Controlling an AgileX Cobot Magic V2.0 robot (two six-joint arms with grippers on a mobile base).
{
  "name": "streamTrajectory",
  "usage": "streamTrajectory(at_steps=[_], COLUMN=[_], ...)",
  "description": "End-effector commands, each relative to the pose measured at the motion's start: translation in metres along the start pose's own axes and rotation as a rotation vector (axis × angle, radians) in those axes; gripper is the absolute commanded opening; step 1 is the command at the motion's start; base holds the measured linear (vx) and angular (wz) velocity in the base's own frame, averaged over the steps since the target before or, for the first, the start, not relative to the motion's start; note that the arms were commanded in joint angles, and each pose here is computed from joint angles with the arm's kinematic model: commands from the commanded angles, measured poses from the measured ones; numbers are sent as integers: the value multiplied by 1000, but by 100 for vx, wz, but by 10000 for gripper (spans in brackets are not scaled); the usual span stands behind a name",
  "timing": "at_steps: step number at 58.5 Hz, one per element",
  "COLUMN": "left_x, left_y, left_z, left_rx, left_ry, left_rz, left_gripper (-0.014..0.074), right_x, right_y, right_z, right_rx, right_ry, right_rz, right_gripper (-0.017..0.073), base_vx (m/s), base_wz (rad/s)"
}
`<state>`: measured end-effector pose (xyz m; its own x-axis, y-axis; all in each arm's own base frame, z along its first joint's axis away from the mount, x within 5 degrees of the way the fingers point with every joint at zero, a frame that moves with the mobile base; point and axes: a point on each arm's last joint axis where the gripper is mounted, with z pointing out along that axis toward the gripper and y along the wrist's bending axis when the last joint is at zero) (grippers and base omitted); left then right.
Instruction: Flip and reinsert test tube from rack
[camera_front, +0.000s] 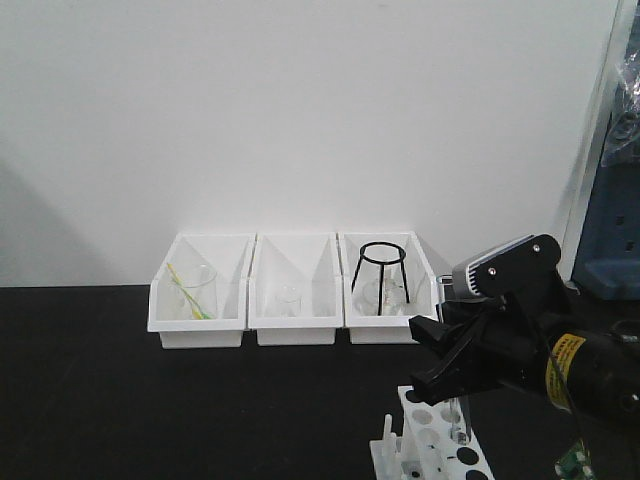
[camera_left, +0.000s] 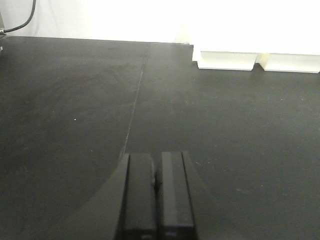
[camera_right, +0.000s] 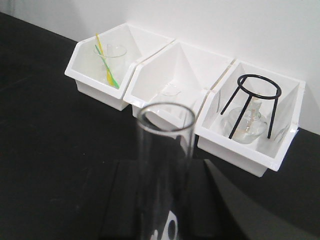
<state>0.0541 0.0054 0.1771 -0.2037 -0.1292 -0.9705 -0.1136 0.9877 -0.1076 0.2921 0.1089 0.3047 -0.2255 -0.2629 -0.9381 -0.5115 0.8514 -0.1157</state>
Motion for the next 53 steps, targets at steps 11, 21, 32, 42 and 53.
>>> streamTrajectory(at_steps=[11, 21, 32, 42, 53], left_x=[-8, -8, -8, -8, -8], left_y=[-2, -2, -2, -2, -2], left_z=[-1, -1, -1, -1, -1], left_rx=[23, 23, 23, 23, 23], left_ry=[-95, -95, -95, -95, -95], left_rz=[-3, -3, -3, -3, -3], left_gripper=[-6, -6, -6, -6, -6], right_x=[-18, -18, -22, -26, -34], right_y=[0, -3, -9, -15, -21], right_z=[-9, -9, -10, -12, -19], right_rx=[-6, 23, 91, 159, 241], right_ry=[-71, -66, -109, -146, -218], right_rz=[-27, -24, -28, -90, -20], right_gripper=[8, 8, 8, 8, 8], base_vx=[0, 0, 0, 0, 0], base_wz=[0, 0, 0, 0, 0])
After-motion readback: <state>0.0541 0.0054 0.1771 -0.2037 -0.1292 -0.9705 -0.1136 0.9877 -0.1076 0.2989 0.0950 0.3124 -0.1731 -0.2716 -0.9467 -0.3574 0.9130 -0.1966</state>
